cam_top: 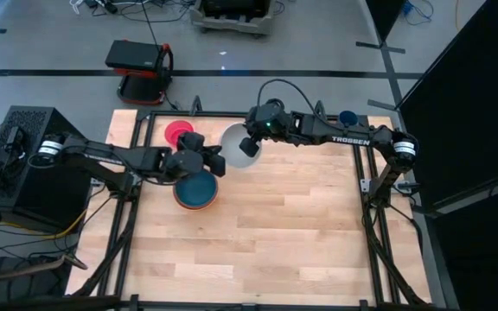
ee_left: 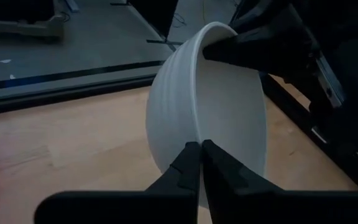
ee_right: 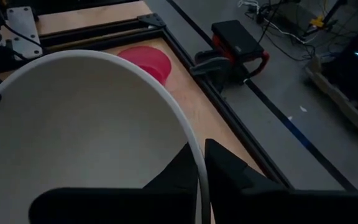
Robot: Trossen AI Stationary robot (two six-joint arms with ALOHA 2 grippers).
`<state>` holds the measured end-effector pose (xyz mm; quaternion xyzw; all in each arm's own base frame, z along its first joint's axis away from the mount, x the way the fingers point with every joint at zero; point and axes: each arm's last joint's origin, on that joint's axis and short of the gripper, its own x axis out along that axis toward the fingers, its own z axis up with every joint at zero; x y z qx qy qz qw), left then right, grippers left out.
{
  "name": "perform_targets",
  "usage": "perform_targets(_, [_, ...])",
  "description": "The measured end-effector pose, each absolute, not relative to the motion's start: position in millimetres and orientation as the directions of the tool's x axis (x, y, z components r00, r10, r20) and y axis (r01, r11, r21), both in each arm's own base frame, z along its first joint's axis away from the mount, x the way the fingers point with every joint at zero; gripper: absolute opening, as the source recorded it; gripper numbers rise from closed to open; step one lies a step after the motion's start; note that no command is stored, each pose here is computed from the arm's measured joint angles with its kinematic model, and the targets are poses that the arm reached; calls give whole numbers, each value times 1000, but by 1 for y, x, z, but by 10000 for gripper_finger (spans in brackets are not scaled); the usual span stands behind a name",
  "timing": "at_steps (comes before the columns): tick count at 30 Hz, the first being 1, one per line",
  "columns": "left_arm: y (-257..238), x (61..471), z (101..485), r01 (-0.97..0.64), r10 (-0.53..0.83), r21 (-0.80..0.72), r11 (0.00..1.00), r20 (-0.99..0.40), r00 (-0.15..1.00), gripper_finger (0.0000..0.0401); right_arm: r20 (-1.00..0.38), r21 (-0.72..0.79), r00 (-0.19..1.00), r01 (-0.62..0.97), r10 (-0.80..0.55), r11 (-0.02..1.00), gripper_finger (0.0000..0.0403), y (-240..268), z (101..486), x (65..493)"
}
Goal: Nest bowls inside each other
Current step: Stack the white bowl on the dark blue bowl
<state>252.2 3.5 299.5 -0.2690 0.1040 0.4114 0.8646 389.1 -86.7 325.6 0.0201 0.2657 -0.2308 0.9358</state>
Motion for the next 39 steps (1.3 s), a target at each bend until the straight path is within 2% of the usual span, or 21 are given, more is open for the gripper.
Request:
perform_targets(24, [4,243,299,-783,645,-342,519,-444,622,0,-411,-18,852,349,-325,937,206,-85,337,396])
perform_targets(39, [5,223,305,-795,633,-313,520,-483,605,0,-421,0,854,337,-306,941,229,-96,347,392])
